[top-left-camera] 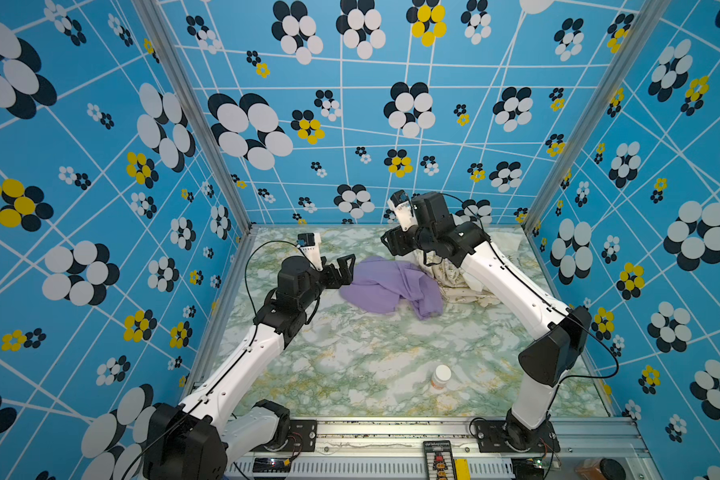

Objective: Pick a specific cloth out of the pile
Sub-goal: 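Lift the purple cloth and drag it toward the left gripper, then grasp the purple cloth with the left gripper while the right gripper holds still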

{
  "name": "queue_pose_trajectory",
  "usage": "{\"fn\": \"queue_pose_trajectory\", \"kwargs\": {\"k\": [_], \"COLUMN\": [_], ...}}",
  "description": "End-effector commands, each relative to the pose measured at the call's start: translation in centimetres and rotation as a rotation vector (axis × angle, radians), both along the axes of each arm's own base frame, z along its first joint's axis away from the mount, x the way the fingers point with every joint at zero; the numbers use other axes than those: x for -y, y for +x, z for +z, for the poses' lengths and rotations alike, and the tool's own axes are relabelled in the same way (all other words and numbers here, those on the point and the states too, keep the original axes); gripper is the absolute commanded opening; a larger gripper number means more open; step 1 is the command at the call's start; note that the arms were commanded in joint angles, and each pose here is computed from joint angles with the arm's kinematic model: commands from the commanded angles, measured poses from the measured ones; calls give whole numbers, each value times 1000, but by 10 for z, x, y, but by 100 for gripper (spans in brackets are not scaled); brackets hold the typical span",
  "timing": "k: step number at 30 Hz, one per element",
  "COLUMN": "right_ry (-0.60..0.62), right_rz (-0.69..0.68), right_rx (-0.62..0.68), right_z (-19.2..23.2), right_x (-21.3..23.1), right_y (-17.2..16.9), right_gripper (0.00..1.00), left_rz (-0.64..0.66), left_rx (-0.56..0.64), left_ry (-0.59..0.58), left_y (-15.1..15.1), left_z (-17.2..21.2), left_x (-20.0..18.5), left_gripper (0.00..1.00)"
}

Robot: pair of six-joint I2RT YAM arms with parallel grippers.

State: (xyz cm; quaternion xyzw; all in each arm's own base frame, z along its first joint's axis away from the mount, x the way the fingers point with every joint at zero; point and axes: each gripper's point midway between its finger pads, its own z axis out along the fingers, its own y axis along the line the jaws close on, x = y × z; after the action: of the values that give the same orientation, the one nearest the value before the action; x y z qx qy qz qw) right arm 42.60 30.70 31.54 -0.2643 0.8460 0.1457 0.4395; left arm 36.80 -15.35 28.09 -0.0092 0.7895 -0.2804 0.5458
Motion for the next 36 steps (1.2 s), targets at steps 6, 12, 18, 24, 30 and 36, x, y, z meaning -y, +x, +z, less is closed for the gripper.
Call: {"fn": "queue_pose_trajectory", "kwargs": {"k": [6, 12, 18, 24, 30, 36], "right_ry": [-92, -88, -95, -100, -104, -111], "right_rz": [-80, -141, -181, -198, -198, -198], "right_rx": [66, 36, 30, 25, 17, 12], "right_z": [12, 4, 0, -2, -6, -8], "right_x": [37, 58, 77, 86, 87, 87], "right_y": [-3, -2, -2, -2, 2, 7], "right_gripper": [84, 86, 86, 86, 86, 86], "left_rz": [34, 75, 155, 206, 251, 297], "left_rx": [-368, -701, -923, -1013, -1066, -1153], "left_ry": [-2, -46, -88, -106, -105, -48], "left_y": [20, 31, 39, 53, 69, 74], "left_z": [-52, -102, -146, -164, -171, -184], "left_x": [9, 24, 33, 39, 44, 49], "left_gripper": [97, 95, 93, 86, 80, 71]}}
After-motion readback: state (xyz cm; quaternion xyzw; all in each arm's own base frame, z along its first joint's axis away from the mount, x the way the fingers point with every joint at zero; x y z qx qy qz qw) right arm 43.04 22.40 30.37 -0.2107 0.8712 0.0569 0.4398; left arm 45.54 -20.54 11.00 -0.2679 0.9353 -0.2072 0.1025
